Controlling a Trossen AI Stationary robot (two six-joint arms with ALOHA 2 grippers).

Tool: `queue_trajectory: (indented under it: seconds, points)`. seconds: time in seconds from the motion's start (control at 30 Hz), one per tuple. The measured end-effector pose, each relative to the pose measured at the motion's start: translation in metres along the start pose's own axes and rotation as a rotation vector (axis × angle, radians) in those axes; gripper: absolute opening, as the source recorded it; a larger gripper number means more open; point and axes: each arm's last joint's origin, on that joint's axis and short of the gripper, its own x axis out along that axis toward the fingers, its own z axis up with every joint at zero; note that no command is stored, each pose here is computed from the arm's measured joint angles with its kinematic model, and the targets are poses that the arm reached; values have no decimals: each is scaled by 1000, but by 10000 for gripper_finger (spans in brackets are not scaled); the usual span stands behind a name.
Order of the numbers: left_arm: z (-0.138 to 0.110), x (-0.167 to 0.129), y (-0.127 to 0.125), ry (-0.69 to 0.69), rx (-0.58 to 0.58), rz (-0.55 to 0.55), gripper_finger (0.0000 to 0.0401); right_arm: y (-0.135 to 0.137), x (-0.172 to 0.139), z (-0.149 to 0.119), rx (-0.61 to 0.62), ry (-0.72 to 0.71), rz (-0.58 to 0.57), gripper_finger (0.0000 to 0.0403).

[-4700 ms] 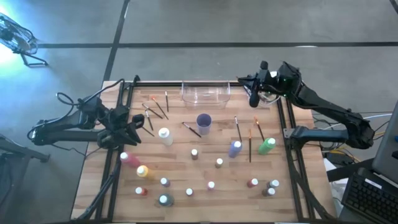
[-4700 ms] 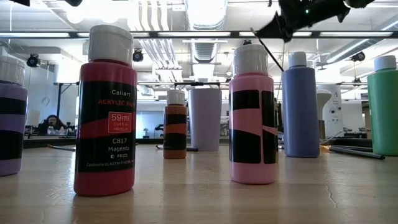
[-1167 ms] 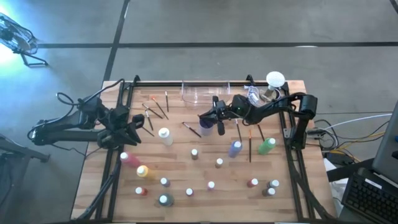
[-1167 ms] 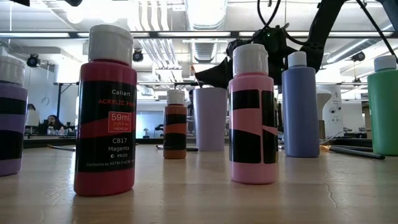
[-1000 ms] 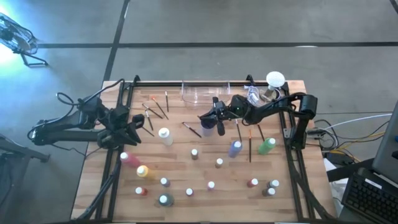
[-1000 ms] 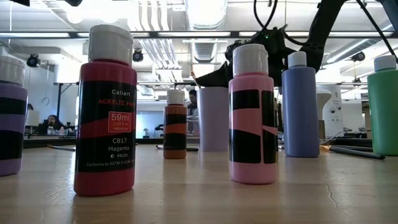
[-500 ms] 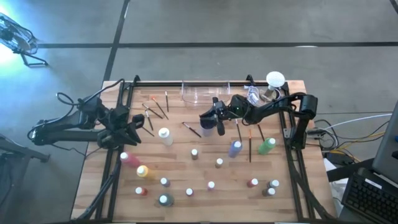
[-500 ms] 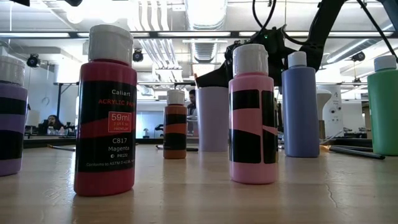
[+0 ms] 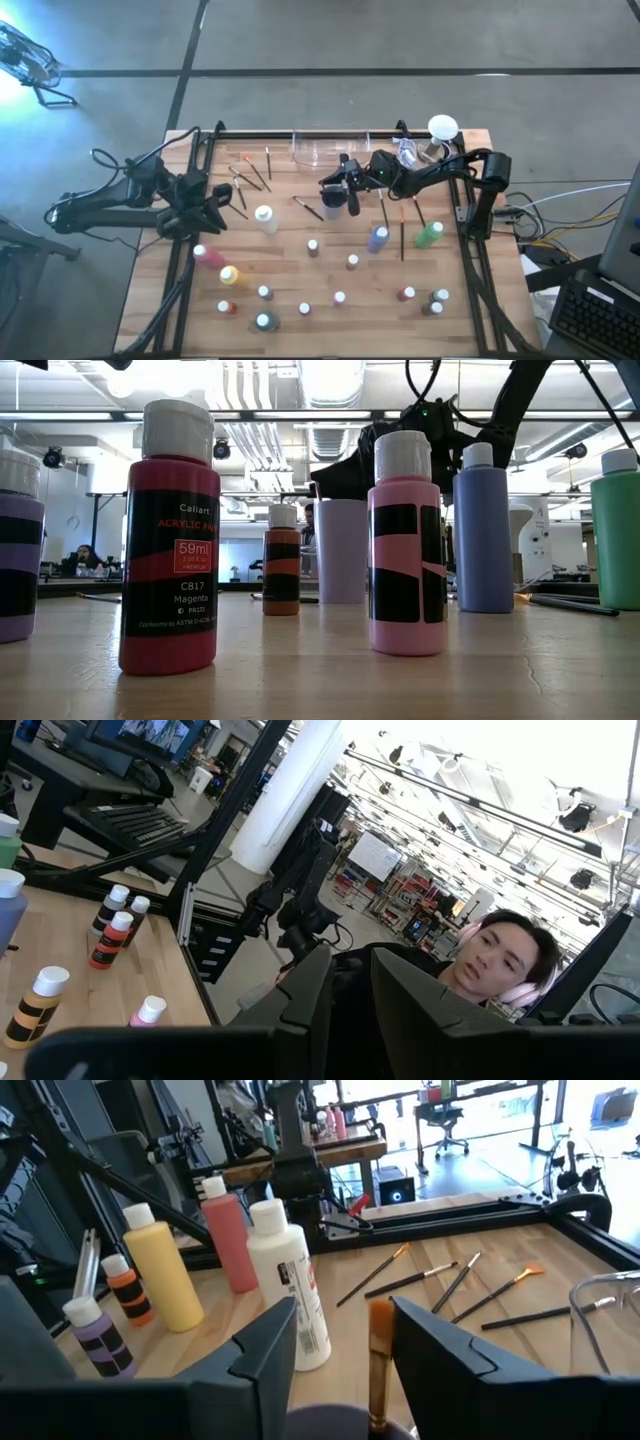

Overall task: Pick & Place Paint Supplies
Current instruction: Put the gold paint brush into the purple cup

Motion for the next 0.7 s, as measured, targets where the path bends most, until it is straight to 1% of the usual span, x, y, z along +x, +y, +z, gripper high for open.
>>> queue_trajectory:
  seconds: [0.1, 0.23, 0.33, 0.43, 0.53, 0.63, 0.7]
  points:
    - [0, 0, 0, 0, 0, 0, 81, 0, -2, 5, -5, -12, 0, 153]
    - [0, 0, 0, 0, 0, 0, 81, 0, -12, 24, -26, -25, -15, 141]
    - [0, 0, 0, 0, 0, 0, 81, 4, -28, 45, -51, 10, -44, 133]
    - [0, 0, 0, 0, 0, 0, 81, 16, -52, 68, -83, 81, -94, 126]
    - [0, 0, 0, 0, 0, 1, 81, 31, -82, 88, -96, 208, -226, 121]
    - [0, 0, 0, 0, 0, 1, 81, 48, -115, 110, -103, 349, -435, 117]
    - [0, 0, 0, 0, 0, 0, 81, 58, -135, 121, -92, 409, -582, 115]
